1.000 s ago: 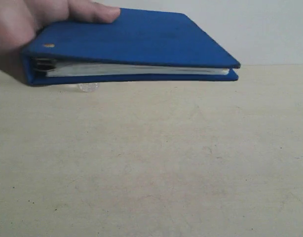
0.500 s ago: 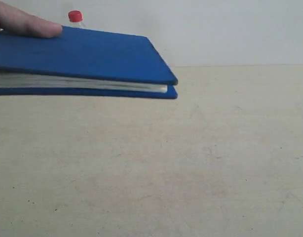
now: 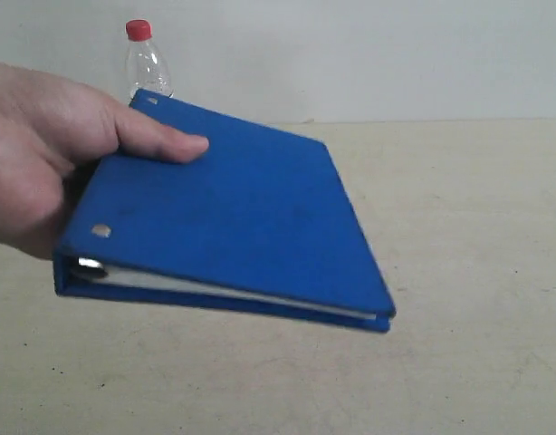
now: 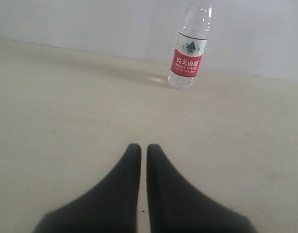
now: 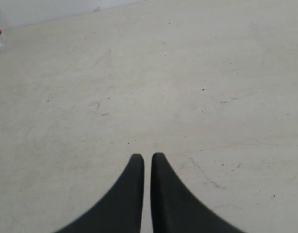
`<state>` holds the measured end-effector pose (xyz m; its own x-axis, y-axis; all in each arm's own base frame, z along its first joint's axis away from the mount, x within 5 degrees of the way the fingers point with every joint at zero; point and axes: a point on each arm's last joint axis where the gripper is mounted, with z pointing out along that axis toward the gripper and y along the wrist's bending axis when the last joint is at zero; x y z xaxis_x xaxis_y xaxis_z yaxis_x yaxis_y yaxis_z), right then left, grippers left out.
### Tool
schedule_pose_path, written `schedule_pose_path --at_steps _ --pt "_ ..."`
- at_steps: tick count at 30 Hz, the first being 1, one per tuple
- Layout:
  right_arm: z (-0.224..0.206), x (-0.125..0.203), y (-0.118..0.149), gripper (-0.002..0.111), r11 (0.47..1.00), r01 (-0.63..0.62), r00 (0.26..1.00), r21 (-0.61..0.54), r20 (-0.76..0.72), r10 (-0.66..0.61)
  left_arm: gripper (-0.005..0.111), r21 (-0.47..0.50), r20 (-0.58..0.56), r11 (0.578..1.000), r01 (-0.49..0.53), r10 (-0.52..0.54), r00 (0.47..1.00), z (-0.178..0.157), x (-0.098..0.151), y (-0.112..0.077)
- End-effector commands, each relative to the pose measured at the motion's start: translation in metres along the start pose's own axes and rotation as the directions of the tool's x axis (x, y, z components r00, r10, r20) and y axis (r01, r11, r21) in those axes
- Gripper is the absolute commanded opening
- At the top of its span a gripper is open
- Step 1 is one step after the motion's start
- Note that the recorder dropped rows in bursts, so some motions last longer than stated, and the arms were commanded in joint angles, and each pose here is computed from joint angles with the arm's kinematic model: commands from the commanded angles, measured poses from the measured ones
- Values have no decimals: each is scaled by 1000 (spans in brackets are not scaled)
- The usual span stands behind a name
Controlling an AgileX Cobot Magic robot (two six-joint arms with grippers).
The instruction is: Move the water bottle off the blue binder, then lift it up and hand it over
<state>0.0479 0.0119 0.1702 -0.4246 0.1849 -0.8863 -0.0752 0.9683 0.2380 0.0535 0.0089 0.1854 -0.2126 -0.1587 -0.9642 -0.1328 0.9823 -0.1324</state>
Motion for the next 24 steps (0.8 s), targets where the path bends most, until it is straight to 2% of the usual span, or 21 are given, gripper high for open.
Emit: schedule_pose_path --at_steps 1,3,6,9,24 --pt "0 1 0 1 1000 8 1000 2 5 -8 4 -28 -4 999 -22 22 1000 0 2 1" --pt "0 1 0 1 1000 8 1000 2 5 -8 4 -39 3 999 -8 9 1000 0 1 1" --pt "0 1 0 1 1000 8 1000 2 5 -8 4 -50 2 995 -80 81 997 0 1 2" --pt "0 1 0 1 1000 8 1000 2 5 -8 4 -51 8 995 -91 91 996 0 0 2" --pt "0 1 0 1 1000 8 1000 2 5 -8 4 -51 8 995 -90 91 996 0 0 2"
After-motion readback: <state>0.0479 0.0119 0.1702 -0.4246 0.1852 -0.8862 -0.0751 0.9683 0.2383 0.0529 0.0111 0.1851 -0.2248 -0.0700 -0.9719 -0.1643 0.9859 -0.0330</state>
